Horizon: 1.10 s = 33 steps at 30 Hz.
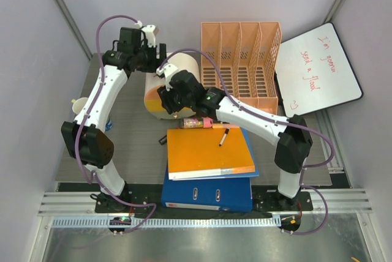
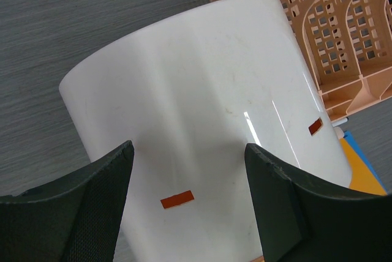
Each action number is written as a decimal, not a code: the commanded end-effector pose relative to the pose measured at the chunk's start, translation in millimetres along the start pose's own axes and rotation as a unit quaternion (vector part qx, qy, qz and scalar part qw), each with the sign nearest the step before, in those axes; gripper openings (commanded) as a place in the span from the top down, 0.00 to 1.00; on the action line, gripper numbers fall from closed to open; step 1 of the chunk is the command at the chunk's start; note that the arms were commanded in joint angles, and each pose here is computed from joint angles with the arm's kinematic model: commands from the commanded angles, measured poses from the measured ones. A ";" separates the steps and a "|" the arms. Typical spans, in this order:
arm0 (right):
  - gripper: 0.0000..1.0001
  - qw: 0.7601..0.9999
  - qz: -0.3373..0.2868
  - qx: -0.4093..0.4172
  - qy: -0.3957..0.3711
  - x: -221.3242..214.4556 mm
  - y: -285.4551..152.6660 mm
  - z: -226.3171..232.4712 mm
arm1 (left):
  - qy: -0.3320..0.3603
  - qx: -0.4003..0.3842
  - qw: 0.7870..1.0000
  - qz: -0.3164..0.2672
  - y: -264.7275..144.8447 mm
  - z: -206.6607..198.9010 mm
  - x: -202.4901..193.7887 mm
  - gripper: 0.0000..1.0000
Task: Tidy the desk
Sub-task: Close the drawer in the storage box, then open the drawer in the storage box.
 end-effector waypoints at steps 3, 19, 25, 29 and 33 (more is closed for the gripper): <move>0.52 0.999 -0.049 -0.009 -0.008 31.2 3.9 -13.2 | 0.017 0.004 1.000 0.008 -7.1 0.8 -6.5 0.27; 0.57 0.997 -0.025 -0.071 0.033 -37.9 -25.3 16.6 | 0.014 -0.004 1.000 -0.012 -14.1 -5.0 8.3 0.27; 0.56 0.990 -0.052 -0.122 0.044 -37.8 -10.7 6.6 | 0.016 0.002 1.000 -0.009 -16.3 -3.6 7.8 0.27; 0.56 0.981 -0.083 -0.170 0.051 -35.9 -5.8 -4.6 | 0.017 0.003 1.000 -0.008 -16.4 -3.4 6.4 0.27; 0.56 0.975 -0.108 -0.183 0.060 -31.6 5.3 -6.1 | 0.019 0.004 1.000 -0.006 -15.9 -2.6 5.9 0.27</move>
Point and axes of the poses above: each gripper's point midway between its finger pads, its own y axis out along the fingers, its own z axis along the line the jaws close on, x = y × z, the point moved 5 cm from there along -y, back along the fingers, and after that the axes turned 2 degrees about -y, right-handed, at the moved point
